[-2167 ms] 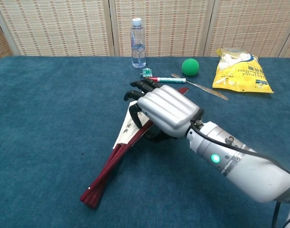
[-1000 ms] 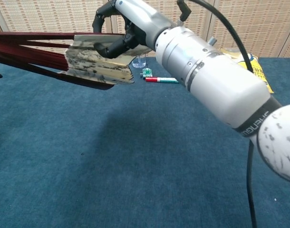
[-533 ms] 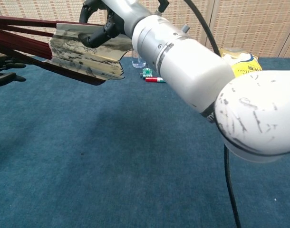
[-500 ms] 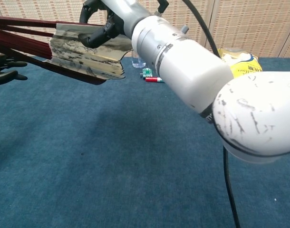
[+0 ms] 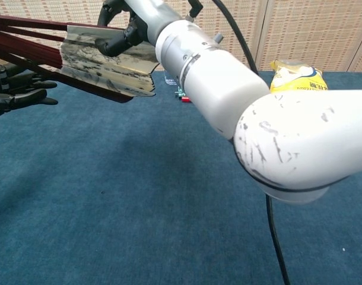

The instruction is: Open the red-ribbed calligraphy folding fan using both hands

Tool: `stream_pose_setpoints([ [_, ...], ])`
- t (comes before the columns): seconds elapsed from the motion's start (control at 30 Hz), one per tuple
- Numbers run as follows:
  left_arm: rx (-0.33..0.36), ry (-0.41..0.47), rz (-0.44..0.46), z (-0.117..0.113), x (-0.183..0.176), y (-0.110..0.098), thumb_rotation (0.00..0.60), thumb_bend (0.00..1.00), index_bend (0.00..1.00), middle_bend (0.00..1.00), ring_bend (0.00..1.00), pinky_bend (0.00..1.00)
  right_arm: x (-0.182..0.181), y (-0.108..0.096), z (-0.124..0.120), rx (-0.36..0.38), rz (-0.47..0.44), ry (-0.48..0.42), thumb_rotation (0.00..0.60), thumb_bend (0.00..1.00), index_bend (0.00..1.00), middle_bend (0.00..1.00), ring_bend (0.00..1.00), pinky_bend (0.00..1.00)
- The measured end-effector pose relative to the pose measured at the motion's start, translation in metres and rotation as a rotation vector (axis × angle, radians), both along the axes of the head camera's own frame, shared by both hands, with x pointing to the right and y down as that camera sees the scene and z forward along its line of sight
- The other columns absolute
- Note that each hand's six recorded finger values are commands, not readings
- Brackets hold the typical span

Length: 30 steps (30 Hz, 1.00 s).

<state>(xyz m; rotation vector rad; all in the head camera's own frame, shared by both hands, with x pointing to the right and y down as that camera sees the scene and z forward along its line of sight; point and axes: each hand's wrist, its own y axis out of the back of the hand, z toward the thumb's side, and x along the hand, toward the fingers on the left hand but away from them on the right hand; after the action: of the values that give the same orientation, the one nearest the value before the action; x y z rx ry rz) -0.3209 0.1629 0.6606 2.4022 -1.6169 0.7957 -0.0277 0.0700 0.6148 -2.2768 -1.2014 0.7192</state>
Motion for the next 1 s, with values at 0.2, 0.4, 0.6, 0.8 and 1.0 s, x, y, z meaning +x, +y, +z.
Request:
stream_pose_setpoints([
  [0.2,0.005,0.000,-0.002,0.002,0.006,-0.007,0.600,0.39,0.07,0.13,0.05,0.20,-0.007,0.000,0.007,-0.019,0.005,0.008,0.600,0.67,0.83,0.25,0.00,0.00],
  [0.4,0.001,0.007,-0.009,0.005,0.014,-0.013,0.600,0.39,0.09,0.13,0.05,0.20,-0.014,0.001,0.012,-0.036,0.007,0.007,0.600,0.67,0.83,0.25,0.00,0.00],
  [0.6,0.004,0.011,-0.006,0.004,0.019,-0.015,0.600,0.39,0.09,0.13,0.05,0.20,-0.019,0.000,0.014,-0.045,0.019,-0.004,0.600,0.67,0.83,0.25,0.00,0.00],
  [0.8,0.011,0.000,-0.035,0.005,0.018,-0.018,0.600,0.40,0.24,0.31,0.11,0.21,-0.022,0.003,0.016,-0.052,0.021,-0.017,0.600,0.67,0.83,0.25,0.00,0.00],
  [1.0,0.019,-0.019,-0.057,0.008,0.016,-0.019,0.600,0.50,0.35,0.44,0.17,0.22,-0.021,0.002,0.015,-0.047,0.025,-0.024,0.600,0.67,0.83,0.25,0.00,0.00],
])
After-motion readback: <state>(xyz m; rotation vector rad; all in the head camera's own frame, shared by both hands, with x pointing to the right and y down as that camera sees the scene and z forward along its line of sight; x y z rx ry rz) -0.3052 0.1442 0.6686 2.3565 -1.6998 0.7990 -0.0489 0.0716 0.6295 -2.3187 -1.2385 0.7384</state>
